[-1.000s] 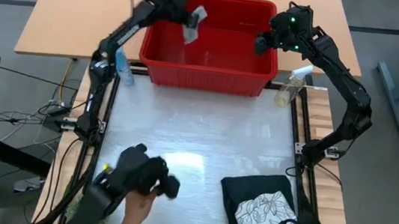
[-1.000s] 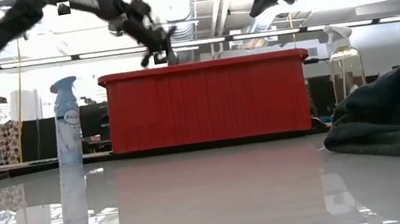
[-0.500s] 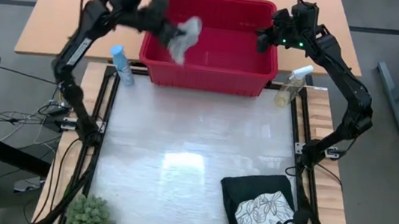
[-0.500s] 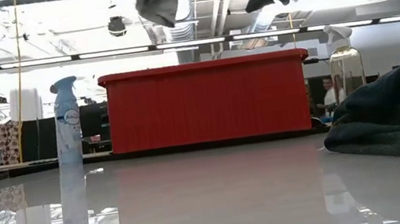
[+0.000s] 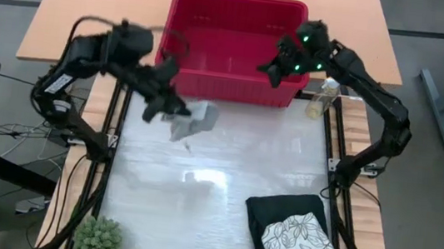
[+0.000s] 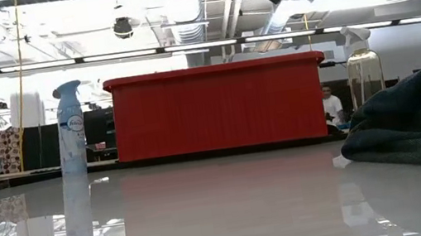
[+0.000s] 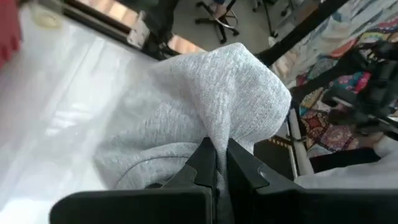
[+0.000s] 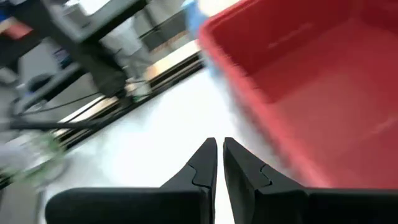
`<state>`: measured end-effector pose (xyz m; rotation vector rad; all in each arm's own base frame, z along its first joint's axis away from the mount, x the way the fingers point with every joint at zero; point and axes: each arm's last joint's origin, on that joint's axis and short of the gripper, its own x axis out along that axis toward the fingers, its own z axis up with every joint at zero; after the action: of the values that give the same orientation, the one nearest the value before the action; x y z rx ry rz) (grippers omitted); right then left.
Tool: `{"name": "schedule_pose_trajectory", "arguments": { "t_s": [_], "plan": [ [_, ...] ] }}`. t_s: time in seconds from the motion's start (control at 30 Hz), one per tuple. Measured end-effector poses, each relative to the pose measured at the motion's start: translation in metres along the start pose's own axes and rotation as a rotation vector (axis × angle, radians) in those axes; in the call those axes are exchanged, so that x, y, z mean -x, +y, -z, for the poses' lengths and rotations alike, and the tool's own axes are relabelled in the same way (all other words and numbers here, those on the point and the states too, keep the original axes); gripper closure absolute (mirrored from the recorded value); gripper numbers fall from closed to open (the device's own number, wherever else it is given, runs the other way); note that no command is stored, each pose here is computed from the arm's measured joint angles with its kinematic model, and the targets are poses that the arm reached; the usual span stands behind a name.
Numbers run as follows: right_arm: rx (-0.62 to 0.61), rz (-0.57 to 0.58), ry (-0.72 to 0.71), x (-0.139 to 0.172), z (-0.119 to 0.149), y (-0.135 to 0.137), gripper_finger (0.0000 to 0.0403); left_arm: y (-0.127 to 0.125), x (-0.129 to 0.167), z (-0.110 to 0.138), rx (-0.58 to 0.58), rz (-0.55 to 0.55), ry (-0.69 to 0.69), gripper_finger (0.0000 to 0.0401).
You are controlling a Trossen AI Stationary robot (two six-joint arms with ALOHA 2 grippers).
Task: Fold laundry
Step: Fold the gray boxer shorts
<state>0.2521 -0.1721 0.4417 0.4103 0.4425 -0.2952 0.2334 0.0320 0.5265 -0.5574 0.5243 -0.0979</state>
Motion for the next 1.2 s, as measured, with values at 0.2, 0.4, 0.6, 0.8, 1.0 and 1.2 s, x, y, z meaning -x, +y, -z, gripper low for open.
{"name": "schedule_pose_trajectory", "arguments": {
  "t_s": [0.2,0.4,0.6,0.8,1.0,1.2],
  "plan": [
    [0.038,-0.111,0.045,-0.011,0.008,0.039,0.0347,-0.013,-0.026,0.054,-0.015,0.091,-0.039,0.0401],
    [0.103,-0.183,0.069,-0.015,0.015,0.064,0.0347,0.031,-0.050,0.130,0.079,0.224,-0.298,0.0401],
    [0.296,-0.285,0.015,0.000,0.015,0.080,0.0347,0.081,-0.075,0.196,0.257,0.301,-0.515,0.0401],
    [0.281,-0.314,0.046,0.016,0.039,0.080,0.0347,0.116,-0.093,0.229,0.426,0.229,-0.610,0.0401],
    [0.276,-0.422,0.021,-0.019,0.102,0.083,0.0347,0.120,-0.096,0.234,0.499,0.356,-0.664,0.0401],
    [0.090,-0.529,-0.156,-0.040,0.146,0.069,0.0345,0.116,-0.100,0.229,0.526,0.503,-0.683,0.0401]
  ]
}}
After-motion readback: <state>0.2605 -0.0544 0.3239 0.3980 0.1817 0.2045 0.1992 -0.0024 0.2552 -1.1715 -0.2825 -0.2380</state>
